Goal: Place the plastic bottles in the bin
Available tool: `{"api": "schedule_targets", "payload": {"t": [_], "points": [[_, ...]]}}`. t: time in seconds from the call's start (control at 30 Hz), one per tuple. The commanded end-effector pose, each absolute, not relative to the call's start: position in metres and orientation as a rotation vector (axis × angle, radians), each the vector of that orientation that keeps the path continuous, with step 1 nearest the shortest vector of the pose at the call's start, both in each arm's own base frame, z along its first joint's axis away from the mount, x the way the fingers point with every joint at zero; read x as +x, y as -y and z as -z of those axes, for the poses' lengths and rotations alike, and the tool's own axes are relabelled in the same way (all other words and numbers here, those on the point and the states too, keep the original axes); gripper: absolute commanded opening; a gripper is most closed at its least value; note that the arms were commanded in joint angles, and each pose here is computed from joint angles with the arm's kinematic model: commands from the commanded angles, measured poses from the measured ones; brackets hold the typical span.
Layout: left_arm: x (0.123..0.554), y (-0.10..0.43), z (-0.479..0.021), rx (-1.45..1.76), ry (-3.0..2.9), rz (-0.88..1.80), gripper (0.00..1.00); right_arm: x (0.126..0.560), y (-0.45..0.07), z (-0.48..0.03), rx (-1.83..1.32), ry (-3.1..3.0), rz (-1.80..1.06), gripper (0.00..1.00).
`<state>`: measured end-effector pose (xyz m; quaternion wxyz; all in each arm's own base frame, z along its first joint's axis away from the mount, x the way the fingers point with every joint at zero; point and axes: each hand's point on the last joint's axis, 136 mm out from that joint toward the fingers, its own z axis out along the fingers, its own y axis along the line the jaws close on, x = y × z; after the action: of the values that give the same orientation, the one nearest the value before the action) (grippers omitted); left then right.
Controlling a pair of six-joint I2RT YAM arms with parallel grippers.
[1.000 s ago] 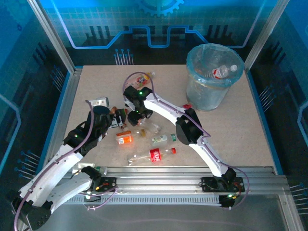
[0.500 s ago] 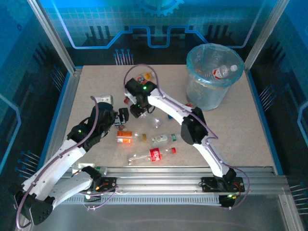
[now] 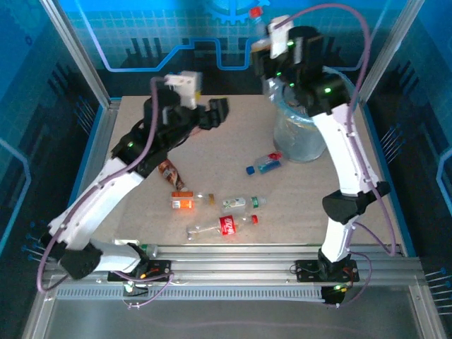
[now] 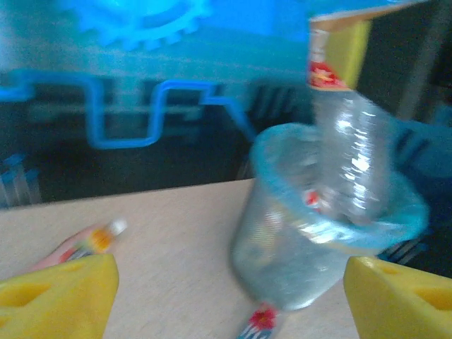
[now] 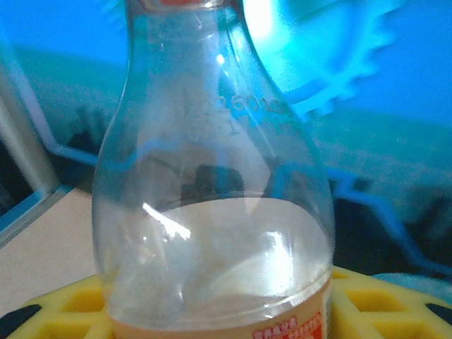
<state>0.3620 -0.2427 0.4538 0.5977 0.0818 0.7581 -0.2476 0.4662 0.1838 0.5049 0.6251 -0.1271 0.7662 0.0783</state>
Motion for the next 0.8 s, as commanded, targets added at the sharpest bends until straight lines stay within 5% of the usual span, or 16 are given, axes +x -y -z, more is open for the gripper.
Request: {"api": "schedule_targets", "payload": {"t": [0.0, 0.27, 0.77], "points": [[0.369, 0.303, -0.456, 0.379, -1.740, 0.655, 0.85, 0.498, -0.149, -0.510, -0.211, -1.700, -0.160, 0.47], [0.369, 0.383, -0.435, 0.528, -1.770, 0.786, 0.86, 0.534, -0.096, -0.467, -0.140, -1.707, -0.156, 0.47], [0.362, 0.389, -0.366, 0.535, -1.899, 0.778, 0.86, 0.502, -0.053, -0.373, -0.084, -1.818, -0.143, 0.56]]}}
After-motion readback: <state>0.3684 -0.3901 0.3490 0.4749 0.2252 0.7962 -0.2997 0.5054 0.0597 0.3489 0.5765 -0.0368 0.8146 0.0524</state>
